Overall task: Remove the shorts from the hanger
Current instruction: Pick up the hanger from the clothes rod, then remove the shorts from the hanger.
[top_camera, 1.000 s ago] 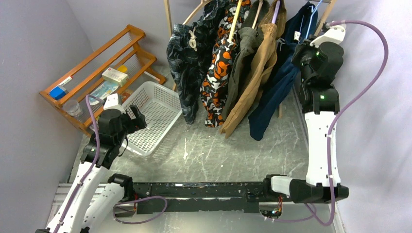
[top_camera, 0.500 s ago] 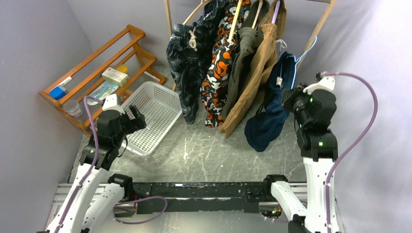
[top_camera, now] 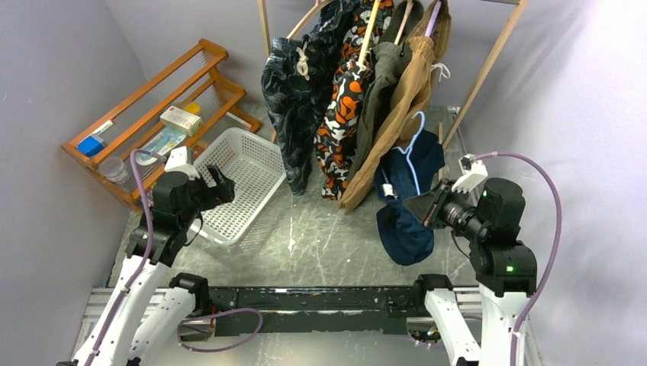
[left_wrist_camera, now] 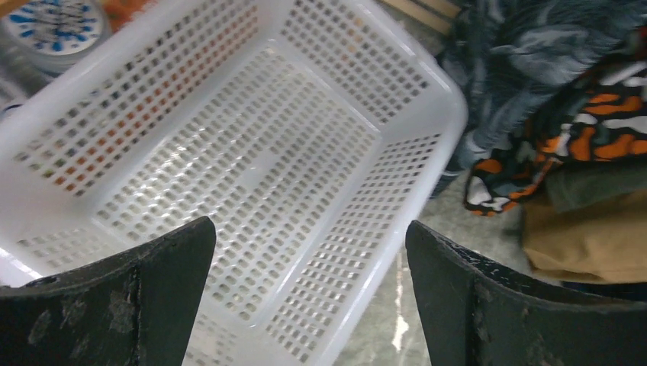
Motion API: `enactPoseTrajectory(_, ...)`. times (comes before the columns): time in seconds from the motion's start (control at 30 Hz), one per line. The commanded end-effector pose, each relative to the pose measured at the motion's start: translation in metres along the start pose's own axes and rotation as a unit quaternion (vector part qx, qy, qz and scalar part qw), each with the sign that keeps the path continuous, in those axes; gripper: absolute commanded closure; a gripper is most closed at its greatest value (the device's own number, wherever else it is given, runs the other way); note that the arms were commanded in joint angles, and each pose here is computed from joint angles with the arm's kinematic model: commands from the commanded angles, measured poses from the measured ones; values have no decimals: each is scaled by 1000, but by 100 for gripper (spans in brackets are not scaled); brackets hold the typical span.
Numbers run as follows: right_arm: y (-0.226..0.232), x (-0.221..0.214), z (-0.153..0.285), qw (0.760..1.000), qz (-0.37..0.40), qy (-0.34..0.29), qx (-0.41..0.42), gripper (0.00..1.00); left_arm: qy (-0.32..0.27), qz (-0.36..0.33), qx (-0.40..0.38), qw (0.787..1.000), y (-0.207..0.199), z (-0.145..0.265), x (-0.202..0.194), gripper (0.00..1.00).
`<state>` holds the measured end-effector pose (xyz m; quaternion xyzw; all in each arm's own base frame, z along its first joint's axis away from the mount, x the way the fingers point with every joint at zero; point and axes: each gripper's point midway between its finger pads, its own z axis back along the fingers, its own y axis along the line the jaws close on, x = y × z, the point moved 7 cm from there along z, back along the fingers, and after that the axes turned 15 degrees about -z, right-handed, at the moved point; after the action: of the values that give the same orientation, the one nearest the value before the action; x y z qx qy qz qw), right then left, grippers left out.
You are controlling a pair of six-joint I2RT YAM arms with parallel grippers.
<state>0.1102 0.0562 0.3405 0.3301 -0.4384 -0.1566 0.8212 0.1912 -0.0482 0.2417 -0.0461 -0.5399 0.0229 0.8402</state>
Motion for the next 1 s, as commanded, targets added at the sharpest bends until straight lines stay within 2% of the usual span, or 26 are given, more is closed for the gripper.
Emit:
enactPoseTrajectory(0.0,41,-18,30,981,46,96,164,100,-38,26,-110,993,-26,7,19,1)
enactPoseTrajectory(0.13,63,-22,48,957,70,119,255,100,-39,14,-140,989,-33,17,31,1)
enactPoseTrajectory(0.23,78,-26,58,920,73,166,347,100,-51,0,-155,987,-34,27,39,1)
enactPoseTrajectory(0.3,85,-24,63,907,69,173,377,100,-64,-5,-174,983,-38,34,45,1)
enactPoseTrajectory(0.43,88,-17,56,901,76,165,394,100,-86,-11,-201,976,-42,46,55,1)
enactPoseTrajectory(0.53,83,-10,37,906,60,168,384,100,-103,-20,-226,968,-46,55,62,1)
enactPoseTrajectory(0.67,65,-3,2,926,52,163,337,100,-117,-24,-245,962,-49,65,70,1)
enactPoseTrajectory(0.8,36,-3,-48,930,51,185,313,100,-136,-24,-277,951,-57,67,78,1)
enactPoseTrajectory(0.87,32,-4,-69,927,46,210,308,100,-134,-22,-285,949,-61,65,89,1)
enactPoseTrajectory(0.97,51,-19,-93,906,102,260,317,100,-107,1,-274,956,-66,62,111,1)
